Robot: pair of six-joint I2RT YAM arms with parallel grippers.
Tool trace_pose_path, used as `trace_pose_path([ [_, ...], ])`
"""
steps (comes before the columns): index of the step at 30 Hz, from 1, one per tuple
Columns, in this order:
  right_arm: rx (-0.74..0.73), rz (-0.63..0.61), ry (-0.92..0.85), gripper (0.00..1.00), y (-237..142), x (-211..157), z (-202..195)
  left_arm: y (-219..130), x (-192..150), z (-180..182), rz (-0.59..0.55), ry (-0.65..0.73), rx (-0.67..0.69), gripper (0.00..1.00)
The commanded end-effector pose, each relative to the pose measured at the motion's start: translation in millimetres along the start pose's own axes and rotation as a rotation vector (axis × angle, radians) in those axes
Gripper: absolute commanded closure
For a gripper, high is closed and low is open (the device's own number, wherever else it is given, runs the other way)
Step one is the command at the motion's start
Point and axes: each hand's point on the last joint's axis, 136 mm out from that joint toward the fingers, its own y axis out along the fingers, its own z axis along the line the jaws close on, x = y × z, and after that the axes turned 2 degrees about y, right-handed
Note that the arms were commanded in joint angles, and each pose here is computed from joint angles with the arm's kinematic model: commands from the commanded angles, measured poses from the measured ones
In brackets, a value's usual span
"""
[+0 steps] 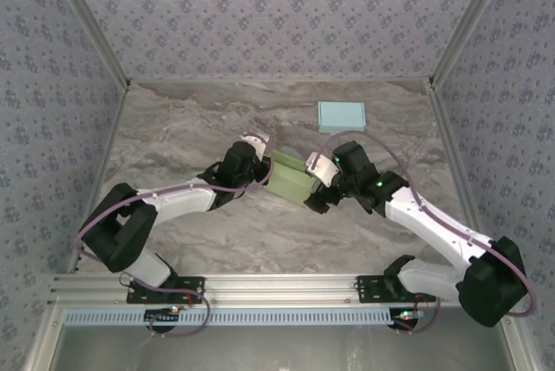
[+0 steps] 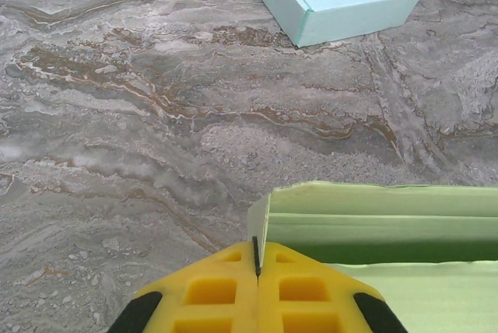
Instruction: Fold the paper box
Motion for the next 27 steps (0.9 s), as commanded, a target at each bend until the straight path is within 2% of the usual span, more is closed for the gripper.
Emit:
trace_pose_path([
  [1,0.038,-0.037,-0.150,0.00,10.7,7.2,7.1,-2.1,-15.7,-0.8,0.043,-0.001,-0.002,0.98],
  [5,-0.101,0.006,-0.174,0.03,23.2,0.6,-20.4,-1.7,-15.6,-1.0,0.038,-0.008,-0.005,0.98],
  [8,-0.133,0.014,-0.154,0.05,25.6,0.1,-34.5,-1.4,-15.8,-1.7,0.037,-0.008,-0.008,0.98],
  [13,-0.056,-0.006,-0.150,0.04,21.7,10.0,-23.0,-1.4,-14.8,-1.8,0.033,-0.011,-0.010,0.98],
  [18,0.026,-0.018,-0.151,0.04,9.6,4.3,-11.2,-1.2,-13.5,-1.7,0.029,-0.013,-0.008,0.98],
  [20,0.053,-0.045,-0.138,0.03,1.7,4.8,-8.8,-1.3,-12.4,-2.3,0.023,-0.018,-0.011,0.98],
  [27,0.012,-0.223,-0.081,0.00,-18.7,19.9,-25.3,-1.6,-12.1,-2.9,0.020,-0.021,-0.016,0.99],
])
